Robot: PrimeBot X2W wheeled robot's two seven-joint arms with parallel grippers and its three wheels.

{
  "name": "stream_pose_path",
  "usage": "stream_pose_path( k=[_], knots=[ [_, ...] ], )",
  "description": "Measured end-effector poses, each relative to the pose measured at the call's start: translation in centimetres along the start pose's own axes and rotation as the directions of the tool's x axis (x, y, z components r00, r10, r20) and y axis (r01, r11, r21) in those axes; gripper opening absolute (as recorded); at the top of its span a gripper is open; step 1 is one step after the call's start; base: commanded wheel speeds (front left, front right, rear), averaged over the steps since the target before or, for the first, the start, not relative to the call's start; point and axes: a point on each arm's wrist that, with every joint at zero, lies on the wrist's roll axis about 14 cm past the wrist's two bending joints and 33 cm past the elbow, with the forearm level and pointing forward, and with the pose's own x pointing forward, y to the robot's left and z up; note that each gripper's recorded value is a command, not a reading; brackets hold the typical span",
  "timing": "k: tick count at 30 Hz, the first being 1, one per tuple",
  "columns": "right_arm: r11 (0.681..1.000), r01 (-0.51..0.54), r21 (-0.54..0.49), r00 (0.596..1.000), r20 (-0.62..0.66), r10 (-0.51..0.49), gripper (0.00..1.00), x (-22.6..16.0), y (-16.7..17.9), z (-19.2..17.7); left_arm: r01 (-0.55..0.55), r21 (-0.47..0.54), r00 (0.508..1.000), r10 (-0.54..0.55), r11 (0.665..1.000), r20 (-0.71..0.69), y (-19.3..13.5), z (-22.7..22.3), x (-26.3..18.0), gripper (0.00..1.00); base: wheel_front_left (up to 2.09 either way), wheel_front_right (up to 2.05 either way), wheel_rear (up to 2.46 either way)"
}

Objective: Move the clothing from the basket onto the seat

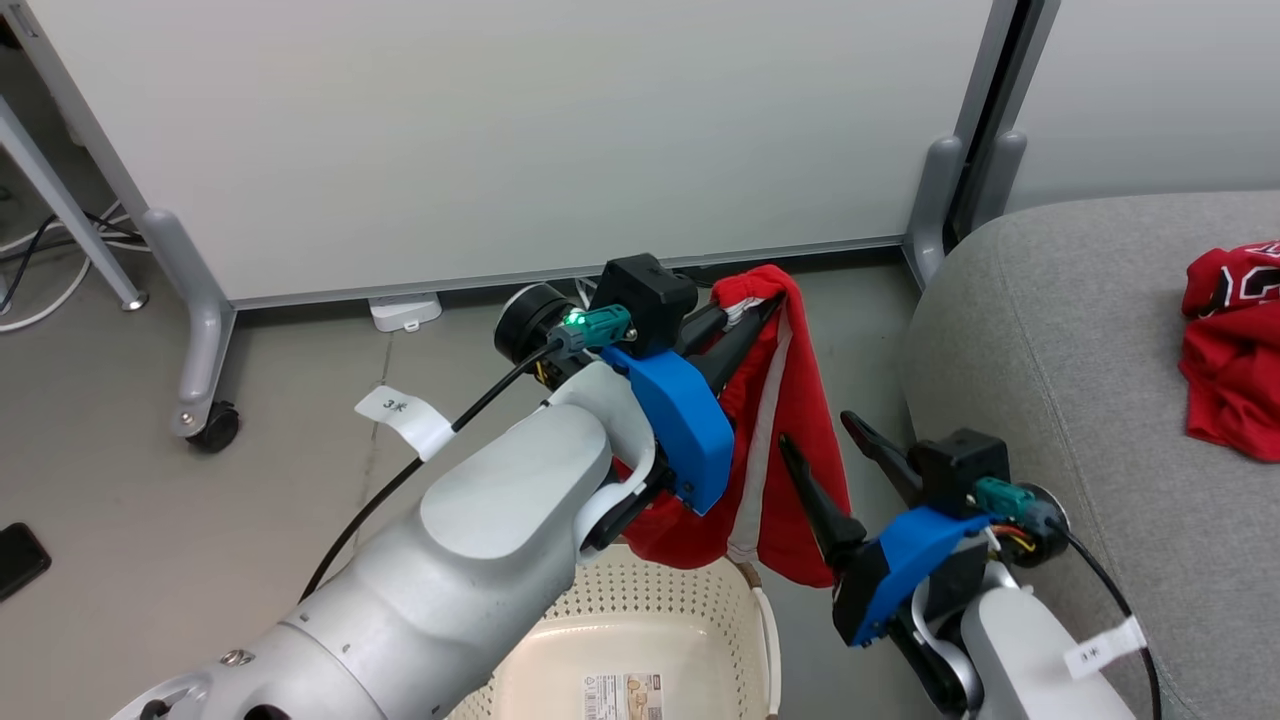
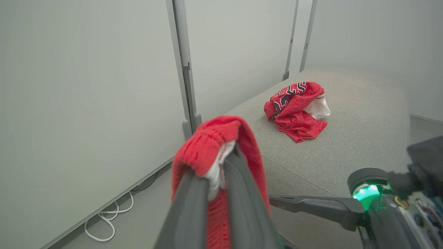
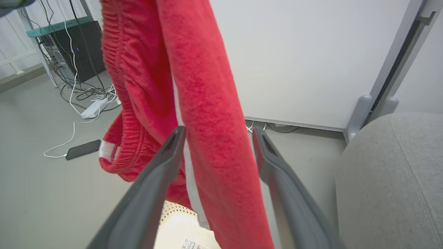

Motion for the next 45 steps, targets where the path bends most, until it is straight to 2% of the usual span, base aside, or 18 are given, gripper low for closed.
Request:
stream_pose_path(
  k=[11,23,24,25,26,27,45],
  knots=[
    [0.999,-0.032,-0.019,0.997,-0.074,0.03,1.0,3.3,0.1,-1.3,-0.004,-0.002,1.0,0.004,1.0,-0.012,0.5,-0.4,0.0,0.0,0.0,0.0,0.0],
    [0.995,-0.083,-0.051,0.989,-0.125,0.076,1.0,4.5,1.1,-1.9,0.0,-0.001,1.0,0.0,1.0,-0.006,0.3,-0.2,-0.1,0.0,0.0,0.0,0.0],
    [0.995,-0.084,-0.05,0.989,-0.124,0.077,0.95,4.5,1.1,-1.9,0.001,0.001,1.0,-0.001,1.0,-0.005,0.3,-0.1,0.0,0.0,0.0,0.0,0.0],
    [0.996,-0.082,-0.047,0.989,-0.124,0.076,0.48,4.5,1.0,-1.9,0.001,0.002,1.0,-0.001,1.0,-0.002,0.3,-0.1,0.0,0.0,0.0,0.0,0.0],
    [0.996,-0.08,-0.045,0.989,-0.124,0.074,0.35,4.5,1.0,-1.9,0.002,0.002,1.0,-0.002,1.0,-0.002,0.2,0.0,0.0,0.0,0.0,0.0,0.0],
    [0.996,-0.079,-0.043,0.989,-0.128,0.073,0.0,4.5,1.0,-2.0,0.002,0.001,1.0,-0.002,1.0,-0.002,0.2,0.0,0.0,0.0,0.0,0.0,0.0],
    [0.998,-0.07,-0.001,0.993,-0.098,0.069,0.0,3.9,0.9,-1.7,0.013,0.01,1.0,-0.013,1.0,0.001,-0.4,0.2,0.2,0.0,0.0,0.0,0.0]
  ],
)
